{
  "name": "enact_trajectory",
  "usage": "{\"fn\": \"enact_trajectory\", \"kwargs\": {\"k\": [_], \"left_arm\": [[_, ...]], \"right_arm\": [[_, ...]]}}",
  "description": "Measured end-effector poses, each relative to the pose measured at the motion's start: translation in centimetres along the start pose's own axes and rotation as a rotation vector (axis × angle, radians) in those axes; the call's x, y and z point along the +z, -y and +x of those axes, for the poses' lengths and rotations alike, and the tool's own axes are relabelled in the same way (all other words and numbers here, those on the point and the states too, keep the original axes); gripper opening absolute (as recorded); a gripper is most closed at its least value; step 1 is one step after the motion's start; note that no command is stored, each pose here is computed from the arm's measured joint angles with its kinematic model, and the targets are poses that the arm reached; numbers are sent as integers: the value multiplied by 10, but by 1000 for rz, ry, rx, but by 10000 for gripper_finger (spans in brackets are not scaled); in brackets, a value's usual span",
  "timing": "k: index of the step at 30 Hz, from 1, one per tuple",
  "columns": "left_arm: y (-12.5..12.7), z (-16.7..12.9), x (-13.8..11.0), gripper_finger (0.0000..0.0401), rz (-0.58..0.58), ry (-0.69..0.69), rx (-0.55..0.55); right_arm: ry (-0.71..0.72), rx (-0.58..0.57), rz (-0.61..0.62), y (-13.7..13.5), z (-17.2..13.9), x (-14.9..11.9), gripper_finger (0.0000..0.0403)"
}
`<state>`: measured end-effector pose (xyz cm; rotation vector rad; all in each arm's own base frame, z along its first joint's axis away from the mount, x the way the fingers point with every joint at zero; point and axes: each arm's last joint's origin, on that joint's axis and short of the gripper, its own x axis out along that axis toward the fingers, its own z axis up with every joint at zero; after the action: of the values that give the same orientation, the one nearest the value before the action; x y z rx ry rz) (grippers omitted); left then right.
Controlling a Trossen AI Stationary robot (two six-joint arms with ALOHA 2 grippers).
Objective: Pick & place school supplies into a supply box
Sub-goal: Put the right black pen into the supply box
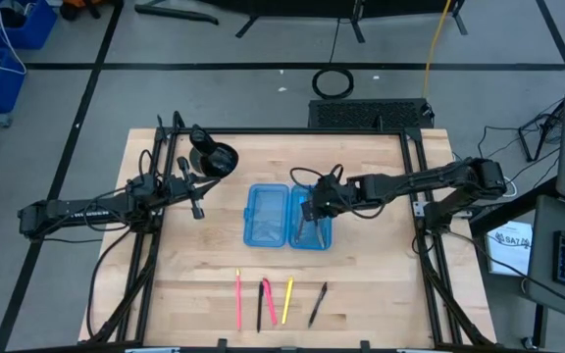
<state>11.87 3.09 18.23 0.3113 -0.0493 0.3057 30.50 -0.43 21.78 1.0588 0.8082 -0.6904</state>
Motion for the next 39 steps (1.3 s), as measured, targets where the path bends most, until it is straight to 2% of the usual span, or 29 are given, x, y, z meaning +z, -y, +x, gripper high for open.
{"fn": "enact_trajectory", "kwargs": {"k": [11,15,24,39], "left_arm": [[0,0,0,35,5,0,0],[0,0,0,35,7,0,0],[0,0,0,35,28,-1,-1],[0,0,-1,35,42,-13,-4]], "right_arm": [[25,50,112,50,36,6,17],[-23,63,110,52,37,6,17],[-36,58,120,52,38,4,17],[-111,1,151,60,72,-1,18]]}}
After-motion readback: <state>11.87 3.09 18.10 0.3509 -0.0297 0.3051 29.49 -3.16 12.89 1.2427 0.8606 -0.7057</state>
